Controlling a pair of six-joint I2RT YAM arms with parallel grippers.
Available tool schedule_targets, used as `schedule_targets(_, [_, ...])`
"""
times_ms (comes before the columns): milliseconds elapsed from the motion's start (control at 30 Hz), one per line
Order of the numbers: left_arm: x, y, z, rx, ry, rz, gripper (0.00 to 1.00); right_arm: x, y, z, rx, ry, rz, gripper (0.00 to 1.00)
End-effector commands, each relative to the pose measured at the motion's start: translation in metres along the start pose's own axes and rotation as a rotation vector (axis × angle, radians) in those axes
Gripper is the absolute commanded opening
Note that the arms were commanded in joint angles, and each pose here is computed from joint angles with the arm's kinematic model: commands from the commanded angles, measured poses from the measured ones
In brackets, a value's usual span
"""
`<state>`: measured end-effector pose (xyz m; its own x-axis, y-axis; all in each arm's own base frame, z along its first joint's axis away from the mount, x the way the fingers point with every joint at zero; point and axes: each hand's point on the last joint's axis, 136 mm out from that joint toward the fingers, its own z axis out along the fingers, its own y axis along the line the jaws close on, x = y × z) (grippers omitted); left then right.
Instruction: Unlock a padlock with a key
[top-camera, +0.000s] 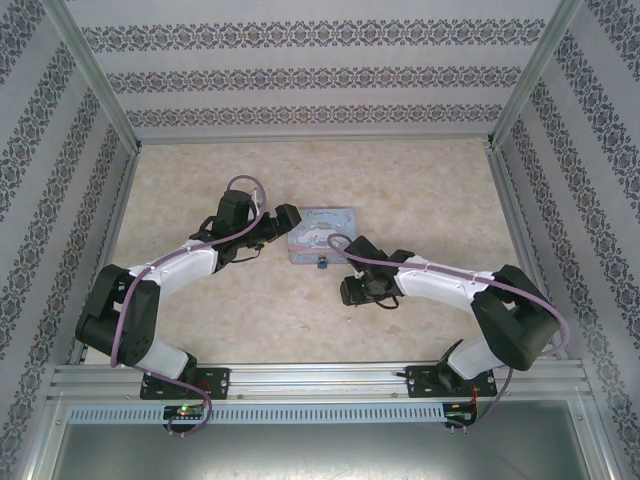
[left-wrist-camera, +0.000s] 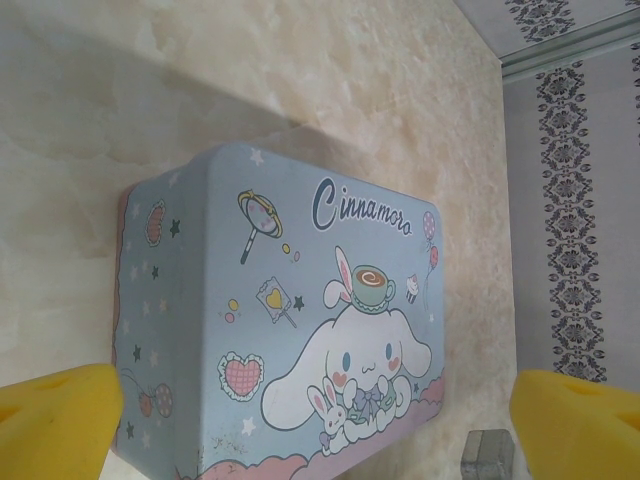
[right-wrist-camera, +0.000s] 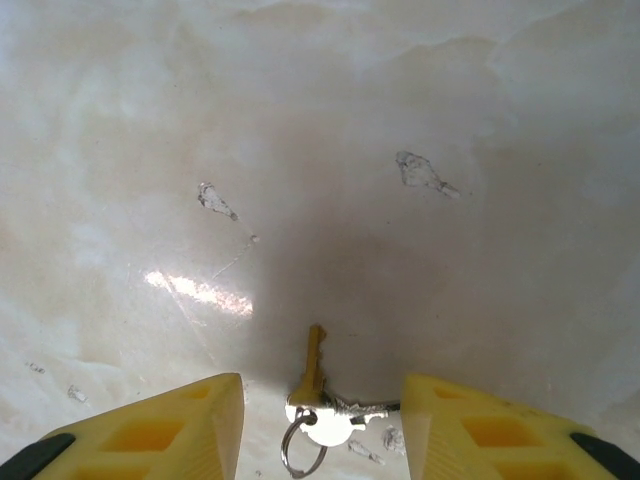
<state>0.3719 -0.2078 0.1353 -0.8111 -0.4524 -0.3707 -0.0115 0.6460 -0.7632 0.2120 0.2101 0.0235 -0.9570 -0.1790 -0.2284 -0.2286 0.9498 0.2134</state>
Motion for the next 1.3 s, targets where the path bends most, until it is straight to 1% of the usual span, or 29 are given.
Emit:
schedule_targets(0, [-0.004,-0.011,-0.003,0.034,-0.014,0.02,0.99,-0.007,0.004,0.006,-0.008,0.003,-0.02,0.46])
schedule_targets(200, [-0.005,-0.012,-0.003,0.036,-0.016,0.021,0.99,0.003,0.001,0.014,-0.007,0.042,-0.005,0.45])
schedule_targets(600, [-0.005,-0.011,0.0,0.042,-0.015,0.019,0.99,0.039,0.005,0.009,-0.016,0.079,0.01,0.43])
schedule_targets(767, [-0.005,-0.01,0.001,0.038,-0.017,0.019,0.99,0.047,0.005,0.009,-0.005,0.082,0.02,0.42])
schedule_targets(900, [-0.005,-0.009,0.001,0.036,-0.02,0.017,0.99,0.045,0.001,0.008,0.025,0.072,0.034,0.41])
schedule_targets(1067, [-0.005,-0.009,0.002,0.038,-0.017,0.014,0.99,0.038,-0.005,0.007,0.109,0.048,0.048,0.39])
schedule_targets(1267, [-0.005,-0.009,0.001,0.039,-0.019,0.013,0.99,0.037,-0.008,0.01,0.195,0.052,0.038,0.39])
